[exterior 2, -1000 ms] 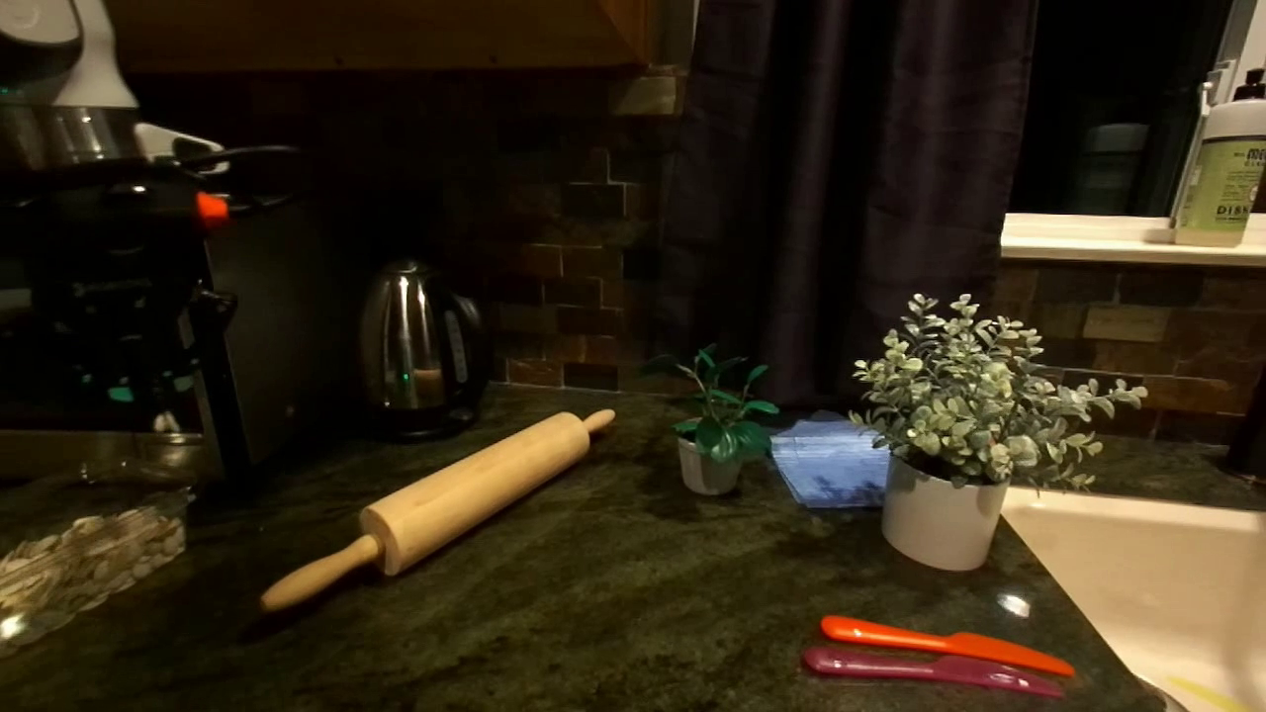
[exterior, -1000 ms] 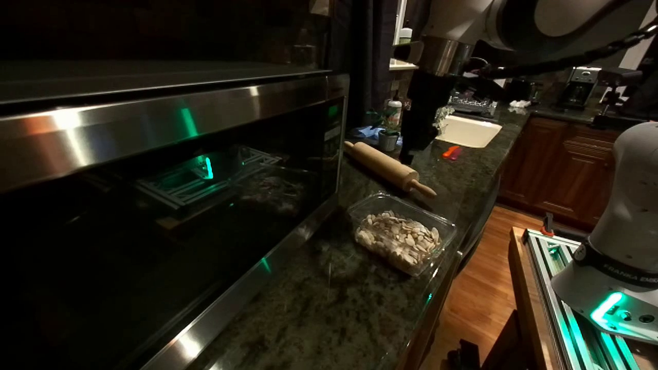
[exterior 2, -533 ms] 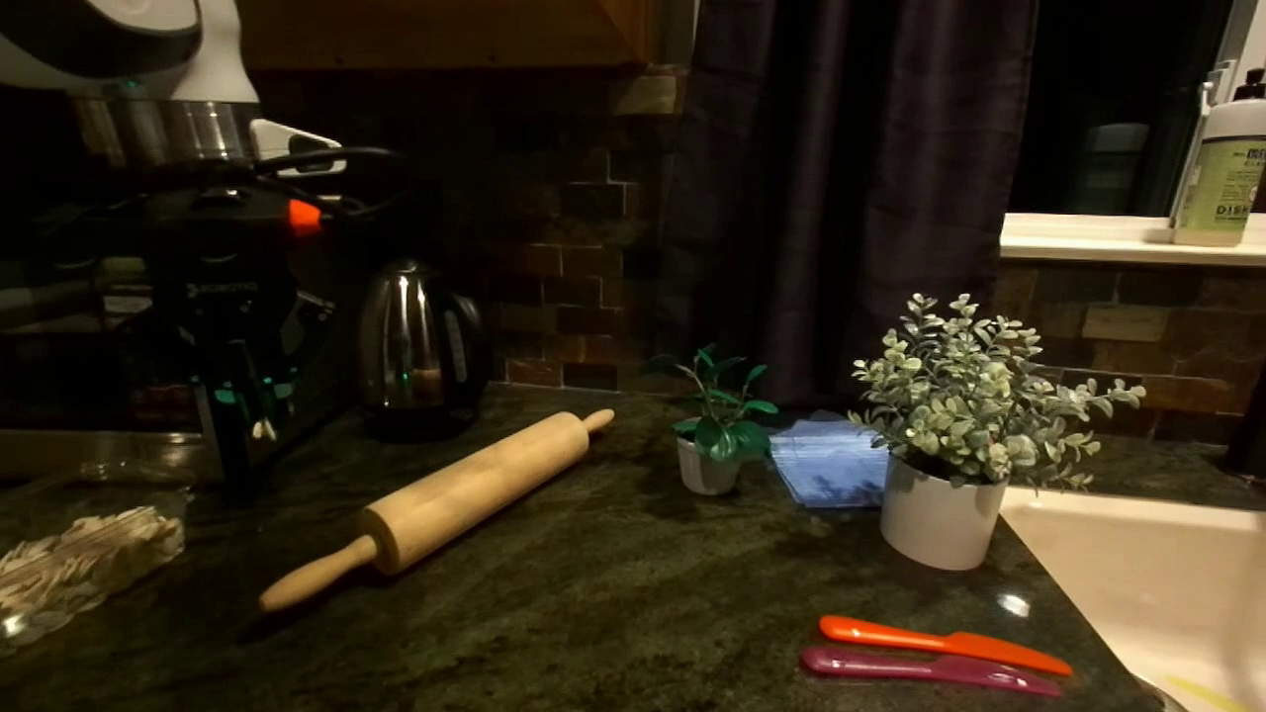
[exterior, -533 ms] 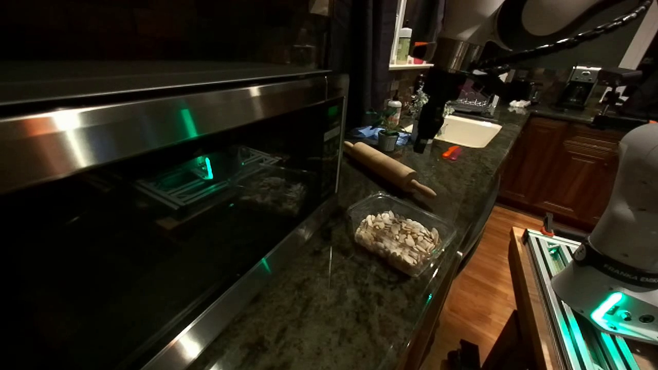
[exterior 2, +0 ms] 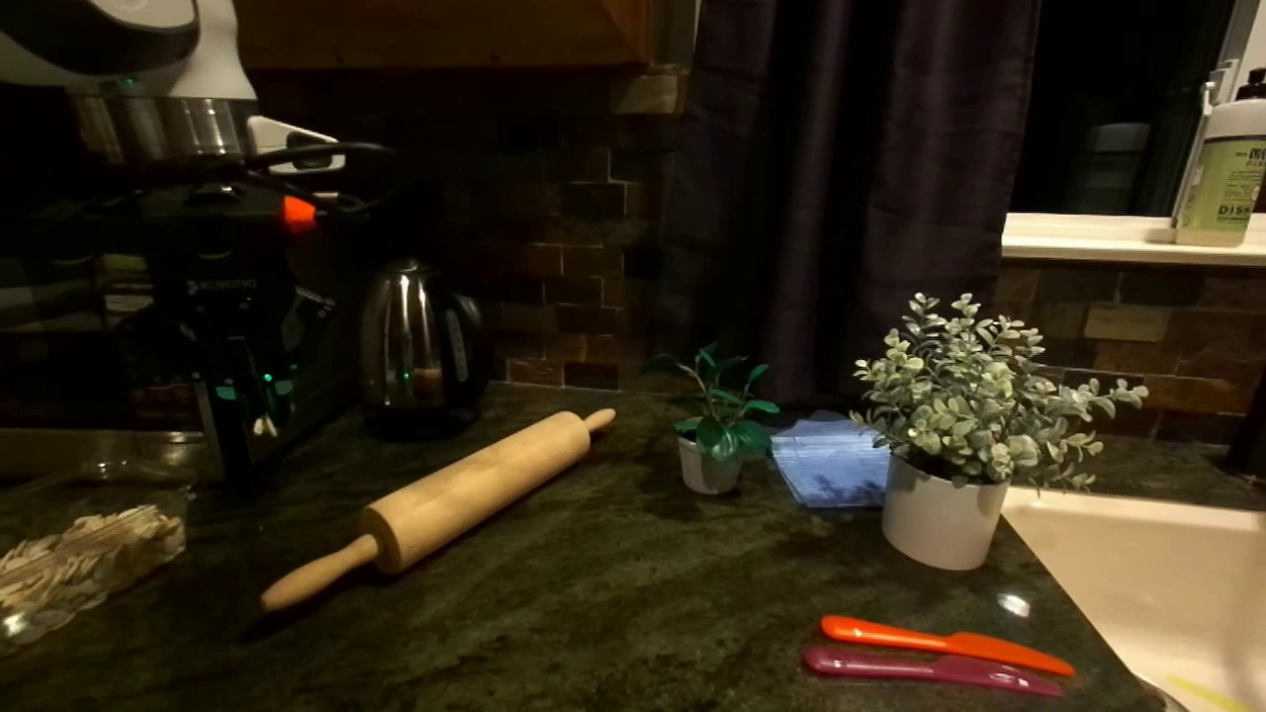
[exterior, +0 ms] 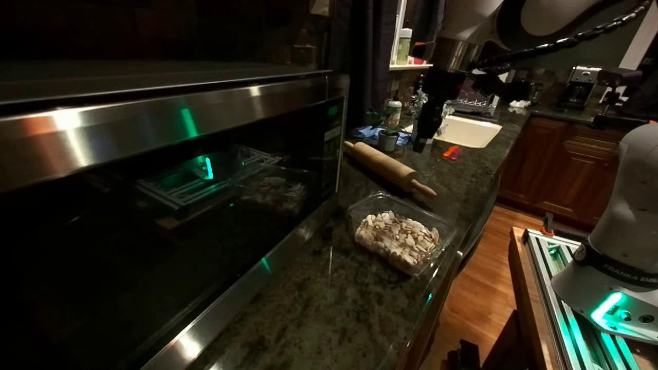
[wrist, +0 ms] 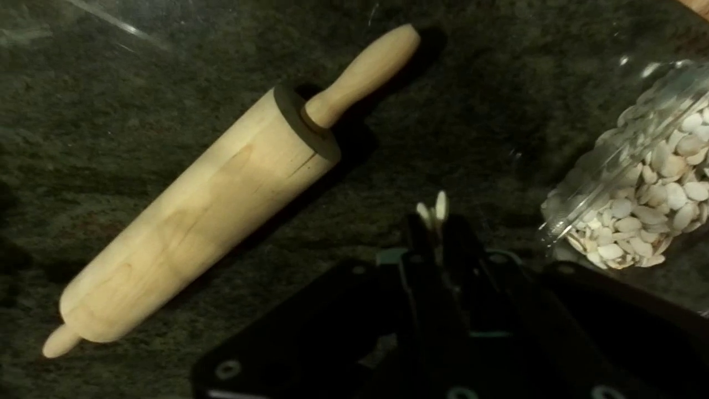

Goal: Pick up three white objects from the clear container and put them on the countertop then use the rolling pin to roll over them.

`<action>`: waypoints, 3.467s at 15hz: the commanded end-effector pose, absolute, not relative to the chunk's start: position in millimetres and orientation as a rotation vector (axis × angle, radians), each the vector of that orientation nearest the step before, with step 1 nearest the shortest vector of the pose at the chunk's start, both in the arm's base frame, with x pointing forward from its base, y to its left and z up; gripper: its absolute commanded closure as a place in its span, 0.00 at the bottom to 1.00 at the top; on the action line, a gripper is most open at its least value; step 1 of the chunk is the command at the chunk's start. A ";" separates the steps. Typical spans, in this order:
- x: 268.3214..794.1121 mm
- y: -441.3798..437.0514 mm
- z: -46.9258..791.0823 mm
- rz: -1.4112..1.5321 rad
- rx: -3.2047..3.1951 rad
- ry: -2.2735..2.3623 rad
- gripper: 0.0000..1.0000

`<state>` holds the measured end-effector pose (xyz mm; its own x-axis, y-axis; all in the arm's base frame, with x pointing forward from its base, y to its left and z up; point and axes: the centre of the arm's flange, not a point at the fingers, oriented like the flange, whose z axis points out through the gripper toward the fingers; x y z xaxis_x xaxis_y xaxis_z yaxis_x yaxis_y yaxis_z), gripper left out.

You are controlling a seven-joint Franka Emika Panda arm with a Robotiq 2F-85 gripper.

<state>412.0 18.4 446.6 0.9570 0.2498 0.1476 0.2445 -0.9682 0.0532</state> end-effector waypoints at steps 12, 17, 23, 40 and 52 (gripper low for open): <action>451.5 -117.2 381.5 0.218 2.981 -0.534 0.97; 454.0 -132.0 347.5 0.217 2.953 -0.688 0.97; 454.2 -142.3 327.3 0.226 2.933 -0.798 0.55; 386.8 -44.7 375.6 0.145 2.906 -0.795 0.00; 362.5 -1.8 340.3 0.161 2.997 -0.869 0.00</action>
